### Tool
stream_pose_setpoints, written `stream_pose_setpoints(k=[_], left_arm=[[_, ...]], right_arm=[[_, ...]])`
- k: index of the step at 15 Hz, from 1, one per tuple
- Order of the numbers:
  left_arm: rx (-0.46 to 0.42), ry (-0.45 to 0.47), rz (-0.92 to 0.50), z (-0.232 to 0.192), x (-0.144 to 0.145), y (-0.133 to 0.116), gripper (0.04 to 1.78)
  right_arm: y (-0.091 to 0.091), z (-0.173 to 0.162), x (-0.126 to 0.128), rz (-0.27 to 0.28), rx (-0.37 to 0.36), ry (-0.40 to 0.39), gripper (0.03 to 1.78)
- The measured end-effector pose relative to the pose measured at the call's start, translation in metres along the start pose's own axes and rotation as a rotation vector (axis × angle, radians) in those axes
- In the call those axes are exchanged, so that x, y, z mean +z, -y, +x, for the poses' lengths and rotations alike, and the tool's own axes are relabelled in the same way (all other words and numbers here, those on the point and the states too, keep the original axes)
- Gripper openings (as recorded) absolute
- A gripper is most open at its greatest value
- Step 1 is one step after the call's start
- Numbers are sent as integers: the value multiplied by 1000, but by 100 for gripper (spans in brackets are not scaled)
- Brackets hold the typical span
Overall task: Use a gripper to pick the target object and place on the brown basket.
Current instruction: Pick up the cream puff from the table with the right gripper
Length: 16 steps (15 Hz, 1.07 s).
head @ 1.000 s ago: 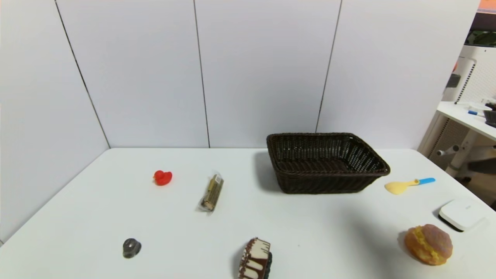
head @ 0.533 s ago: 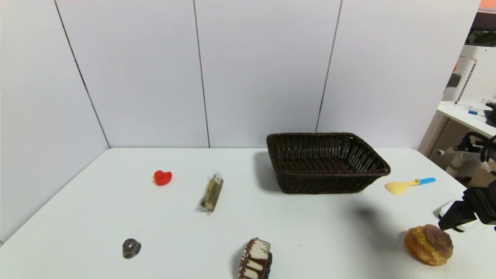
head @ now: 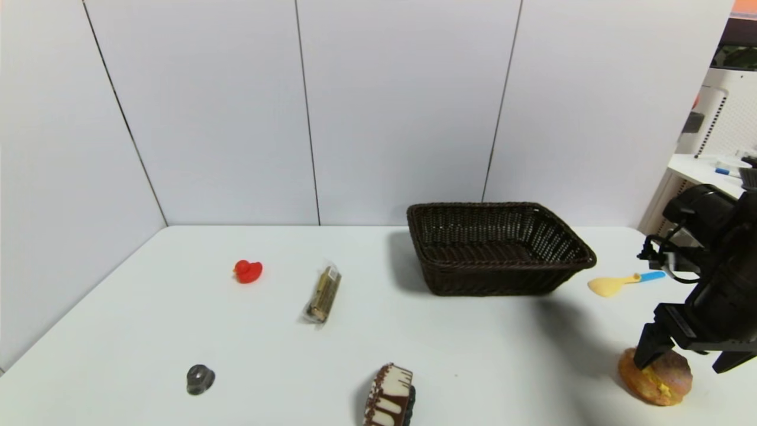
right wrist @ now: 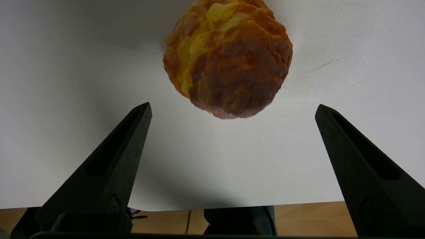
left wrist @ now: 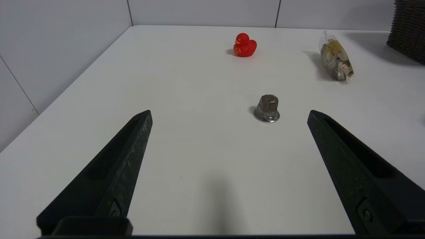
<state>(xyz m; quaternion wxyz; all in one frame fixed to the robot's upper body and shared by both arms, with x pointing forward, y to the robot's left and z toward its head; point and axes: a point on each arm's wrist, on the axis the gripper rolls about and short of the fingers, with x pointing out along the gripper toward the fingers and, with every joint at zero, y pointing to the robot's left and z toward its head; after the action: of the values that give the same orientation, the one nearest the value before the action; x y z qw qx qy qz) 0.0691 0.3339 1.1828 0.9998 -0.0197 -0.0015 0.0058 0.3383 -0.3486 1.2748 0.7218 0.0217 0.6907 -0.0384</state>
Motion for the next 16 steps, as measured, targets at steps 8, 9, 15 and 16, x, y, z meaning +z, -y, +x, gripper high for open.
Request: stream_pose_setpoints(k=[8,9,15,16], left_arm=[[0,0,0,0,0,0,169],[0,0,0,0,0,0,169],[0,0,0,0,0,0,169],[0,0,0,0,0,0,169]], right_arm=[[-2,37,20,-16,-5,-11,170],[-2,41,20,-22,-4,-18,170],[-5,48,13,-42,-5,-48,170],[-5,48,12,-45,-5,-48,170]])
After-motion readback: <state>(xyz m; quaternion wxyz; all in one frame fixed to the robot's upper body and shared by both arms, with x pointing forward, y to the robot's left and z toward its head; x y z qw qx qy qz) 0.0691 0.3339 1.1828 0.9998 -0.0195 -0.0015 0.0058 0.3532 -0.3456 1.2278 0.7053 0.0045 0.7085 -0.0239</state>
